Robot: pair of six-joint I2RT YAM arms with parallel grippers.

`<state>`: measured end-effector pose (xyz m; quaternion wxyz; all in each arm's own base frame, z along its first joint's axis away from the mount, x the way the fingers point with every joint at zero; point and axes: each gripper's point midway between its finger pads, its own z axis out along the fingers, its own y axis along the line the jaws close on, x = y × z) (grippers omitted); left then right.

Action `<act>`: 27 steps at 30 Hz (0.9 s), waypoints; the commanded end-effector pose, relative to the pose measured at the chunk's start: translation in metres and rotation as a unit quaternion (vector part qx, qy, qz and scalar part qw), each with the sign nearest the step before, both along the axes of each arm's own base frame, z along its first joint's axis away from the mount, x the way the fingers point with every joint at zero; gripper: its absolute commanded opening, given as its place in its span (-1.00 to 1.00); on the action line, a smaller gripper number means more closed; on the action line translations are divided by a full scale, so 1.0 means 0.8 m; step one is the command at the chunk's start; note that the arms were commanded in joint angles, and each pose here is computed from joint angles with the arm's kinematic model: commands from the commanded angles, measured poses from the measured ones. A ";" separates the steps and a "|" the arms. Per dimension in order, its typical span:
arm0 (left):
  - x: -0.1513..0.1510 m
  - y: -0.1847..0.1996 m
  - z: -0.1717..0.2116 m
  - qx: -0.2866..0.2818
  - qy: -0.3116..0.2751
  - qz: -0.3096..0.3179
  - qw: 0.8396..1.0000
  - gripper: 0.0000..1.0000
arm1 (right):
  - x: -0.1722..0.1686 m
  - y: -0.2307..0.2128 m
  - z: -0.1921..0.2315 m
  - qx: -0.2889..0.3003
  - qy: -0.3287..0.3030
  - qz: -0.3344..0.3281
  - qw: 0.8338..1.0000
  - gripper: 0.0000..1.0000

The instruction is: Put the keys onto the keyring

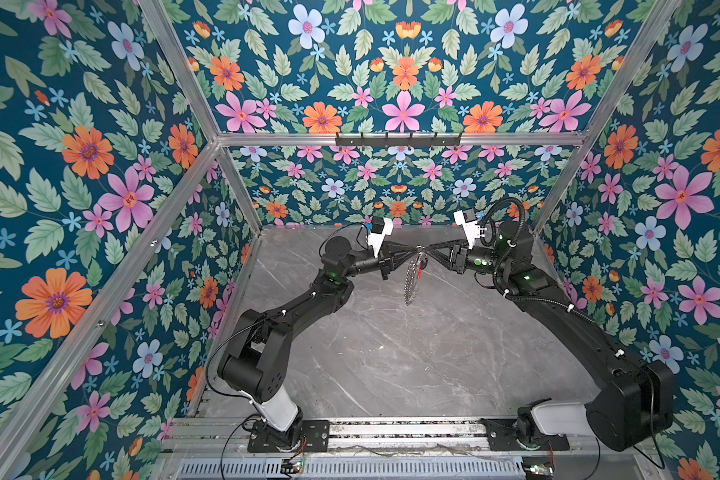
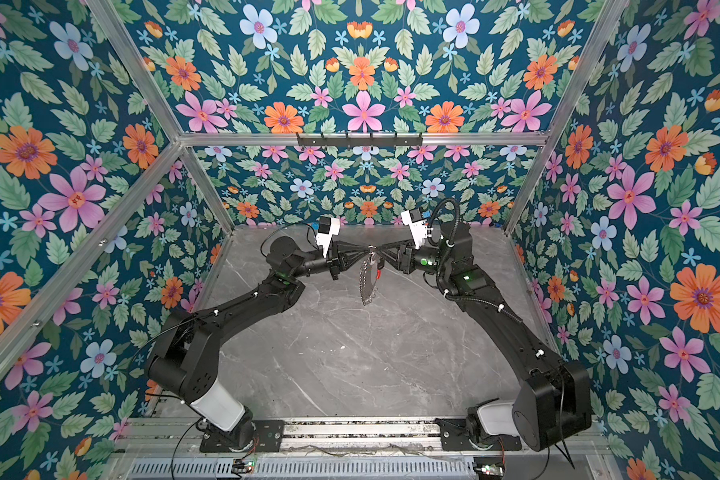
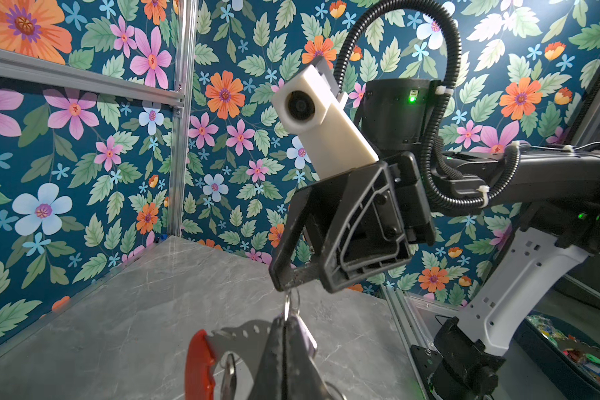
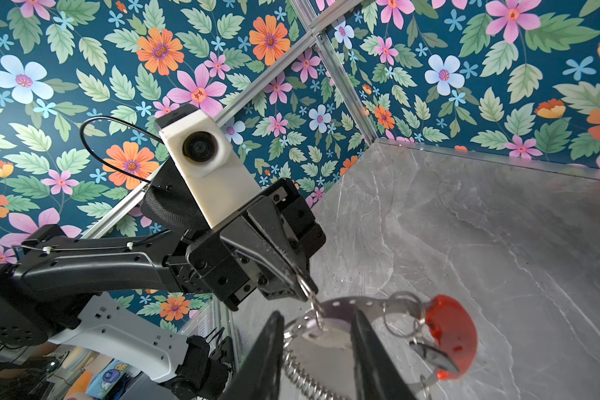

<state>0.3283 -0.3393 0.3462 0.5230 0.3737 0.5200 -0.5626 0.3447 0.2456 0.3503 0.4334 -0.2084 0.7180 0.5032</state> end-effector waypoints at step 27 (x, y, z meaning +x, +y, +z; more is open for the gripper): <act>0.000 -0.006 0.018 -0.025 -0.003 -0.017 1.000 -1.00 | 0.007 0.001 0.012 -0.003 -0.023 -0.003 1.000 -0.82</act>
